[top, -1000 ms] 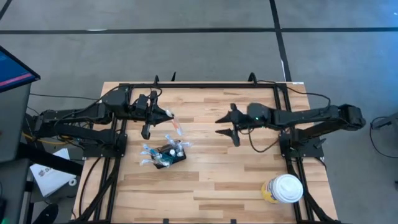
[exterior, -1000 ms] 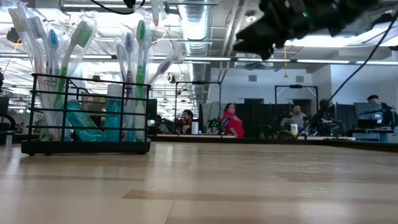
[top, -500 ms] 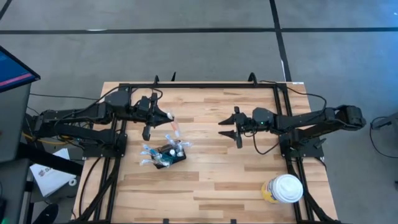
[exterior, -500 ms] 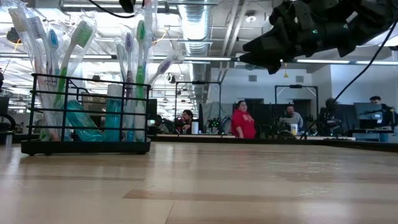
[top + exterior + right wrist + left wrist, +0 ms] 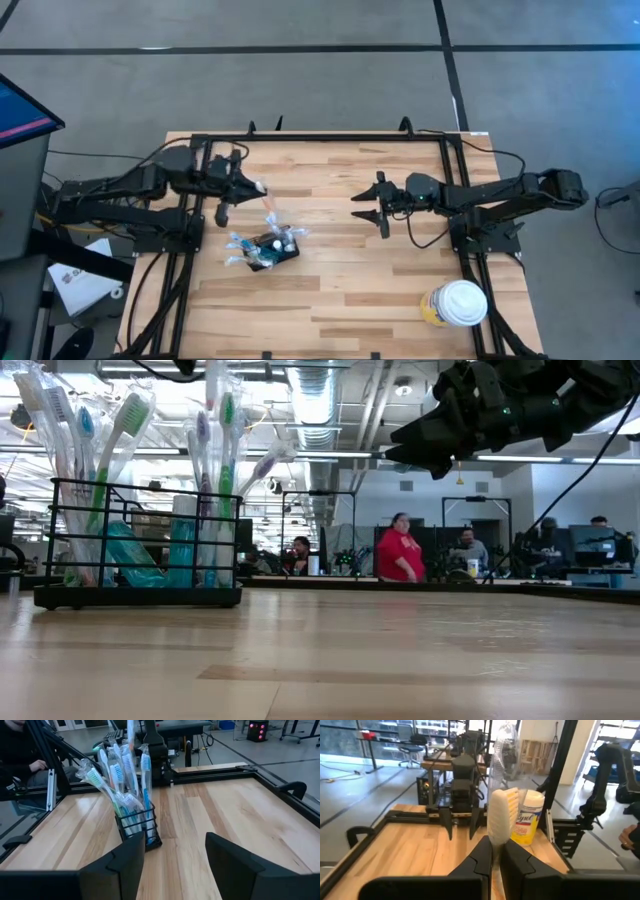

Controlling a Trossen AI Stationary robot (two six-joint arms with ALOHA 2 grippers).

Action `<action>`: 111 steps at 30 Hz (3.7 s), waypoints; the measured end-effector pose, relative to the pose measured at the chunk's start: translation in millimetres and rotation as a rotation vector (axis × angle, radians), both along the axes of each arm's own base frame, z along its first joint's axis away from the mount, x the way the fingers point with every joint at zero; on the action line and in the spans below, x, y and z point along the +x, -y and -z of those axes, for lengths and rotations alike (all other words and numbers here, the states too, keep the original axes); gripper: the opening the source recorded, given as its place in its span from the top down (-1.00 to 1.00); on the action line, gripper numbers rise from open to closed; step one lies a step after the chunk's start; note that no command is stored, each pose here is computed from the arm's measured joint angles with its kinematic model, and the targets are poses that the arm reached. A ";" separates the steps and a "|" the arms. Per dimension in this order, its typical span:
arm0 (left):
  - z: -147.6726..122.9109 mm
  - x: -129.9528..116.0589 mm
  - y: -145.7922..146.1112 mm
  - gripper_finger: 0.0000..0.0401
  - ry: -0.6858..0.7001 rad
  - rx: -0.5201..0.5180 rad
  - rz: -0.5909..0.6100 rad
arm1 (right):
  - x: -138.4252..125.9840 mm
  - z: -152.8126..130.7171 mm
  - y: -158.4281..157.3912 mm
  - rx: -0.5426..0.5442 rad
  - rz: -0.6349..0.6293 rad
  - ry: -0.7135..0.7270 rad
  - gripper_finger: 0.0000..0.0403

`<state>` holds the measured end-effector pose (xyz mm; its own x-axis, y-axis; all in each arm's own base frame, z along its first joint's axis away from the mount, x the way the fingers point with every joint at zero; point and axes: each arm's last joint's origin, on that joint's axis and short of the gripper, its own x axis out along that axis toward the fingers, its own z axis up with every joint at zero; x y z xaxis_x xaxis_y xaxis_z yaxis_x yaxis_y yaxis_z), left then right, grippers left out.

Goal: Pick & Place toothbrushing station
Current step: Put the orange toothbrush into the top left section of the mesh organizer

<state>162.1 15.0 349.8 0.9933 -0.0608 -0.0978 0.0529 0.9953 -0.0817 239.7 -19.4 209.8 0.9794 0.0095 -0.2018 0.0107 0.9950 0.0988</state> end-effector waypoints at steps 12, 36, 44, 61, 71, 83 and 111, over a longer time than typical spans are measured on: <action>-4.5 -34.4 3.6 0.97 0.004 -0.028 -0.030 | 0.0 0.1 0.0 0.000 0.000 0.000 0.04; 38.8 -42.0 14.9 0.96 -0.156 -0.085 0.057 | 0.1 0.0 -0.3 0.001 -0.001 -0.001 0.03; 48.3 -49.5 20.3 0.96 -0.136 -0.077 0.099 | 0.1 0.0 -0.3 0.002 -0.001 -0.001 0.02; 80.9 -46.9 23.8 0.96 -0.180 -0.025 0.132 | 0.2 -0.1 -0.3 0.000 -0.002 0.000 0.03; 83.7 -45.8 23.8 0.96 -0.166 0.051 0.147 | 0.2 -0.1 -0.3 0.000 -0.002 0.000 0.02; 114.8 -48.7 26.5 0.96 -0.174 0.057 0.172 | 0.1 0.0 -0.3 0.000 -0.002 -0.001 0.03; 143.5 -57.3 28.6 0.95 -0.067 0.089 0.185 | 0.1 0.1 -0.3 0.000 -0.001 -0.002 0.03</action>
<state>104.8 -13.5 206.3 0.9571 -0.2300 -0.1761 0.2330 0.9725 -0.0033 239.8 -19.1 209.7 0.9789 0.0111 -0.2041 0.0094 0.9950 0.0992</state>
